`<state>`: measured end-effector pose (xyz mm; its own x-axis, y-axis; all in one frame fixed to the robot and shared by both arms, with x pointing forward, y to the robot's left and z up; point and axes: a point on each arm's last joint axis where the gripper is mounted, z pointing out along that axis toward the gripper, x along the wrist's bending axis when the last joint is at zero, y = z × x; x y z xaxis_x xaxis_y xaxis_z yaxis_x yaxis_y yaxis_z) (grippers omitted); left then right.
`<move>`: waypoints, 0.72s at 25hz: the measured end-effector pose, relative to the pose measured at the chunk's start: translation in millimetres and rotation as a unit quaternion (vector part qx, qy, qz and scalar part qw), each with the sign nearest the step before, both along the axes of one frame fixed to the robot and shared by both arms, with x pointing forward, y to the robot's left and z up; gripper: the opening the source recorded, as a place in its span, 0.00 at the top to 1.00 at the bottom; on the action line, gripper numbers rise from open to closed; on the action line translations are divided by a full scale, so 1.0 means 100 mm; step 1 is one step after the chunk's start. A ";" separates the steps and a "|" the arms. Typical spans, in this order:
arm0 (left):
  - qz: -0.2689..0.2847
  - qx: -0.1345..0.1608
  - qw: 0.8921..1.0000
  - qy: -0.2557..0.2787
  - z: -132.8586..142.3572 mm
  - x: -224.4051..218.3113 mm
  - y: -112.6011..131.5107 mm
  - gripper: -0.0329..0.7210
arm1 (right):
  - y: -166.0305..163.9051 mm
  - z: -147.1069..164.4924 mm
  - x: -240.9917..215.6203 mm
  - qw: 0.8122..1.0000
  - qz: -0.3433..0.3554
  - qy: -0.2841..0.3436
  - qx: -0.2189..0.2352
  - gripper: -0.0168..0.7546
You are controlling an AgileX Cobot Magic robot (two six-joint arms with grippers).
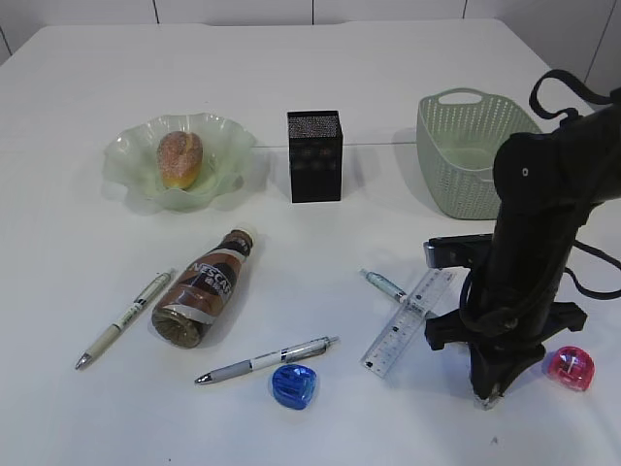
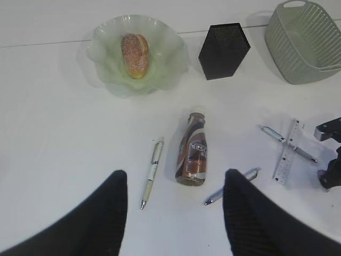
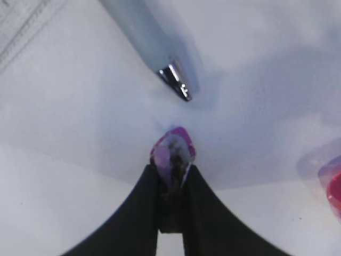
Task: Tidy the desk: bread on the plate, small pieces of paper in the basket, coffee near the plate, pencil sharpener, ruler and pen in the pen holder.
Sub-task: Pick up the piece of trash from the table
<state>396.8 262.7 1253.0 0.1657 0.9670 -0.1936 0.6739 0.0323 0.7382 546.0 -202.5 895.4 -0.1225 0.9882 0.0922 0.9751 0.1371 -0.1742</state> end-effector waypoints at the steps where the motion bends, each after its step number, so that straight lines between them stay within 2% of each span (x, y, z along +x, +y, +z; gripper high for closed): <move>1: 0.000 0.000 1.000 0.000 0.00 0.00 0.00 0.42 | 0.00 0.00 0.00 1.000 0.000 0.001 0.000 0.89; 10: 0.000 0.001 1.000 0.000 0.00 0.00 0.00 0.42 | -0.01 0.02 -0.07 0.999 0.002 0.039 -0.004 0.90; 14: 0.000 0.001 1.000 0.000 0.00 0.00 0.00 0.42 | 0.00 0.25 -0.08 0.999 0.005 0.032 0.002 0.90; 18: 0.000 0.001 1.000 0.000 0.00 0.00 0.00 0.42 | 0.01 0.60 -0.01 1.000 0.006 -0.008 0.013 0.90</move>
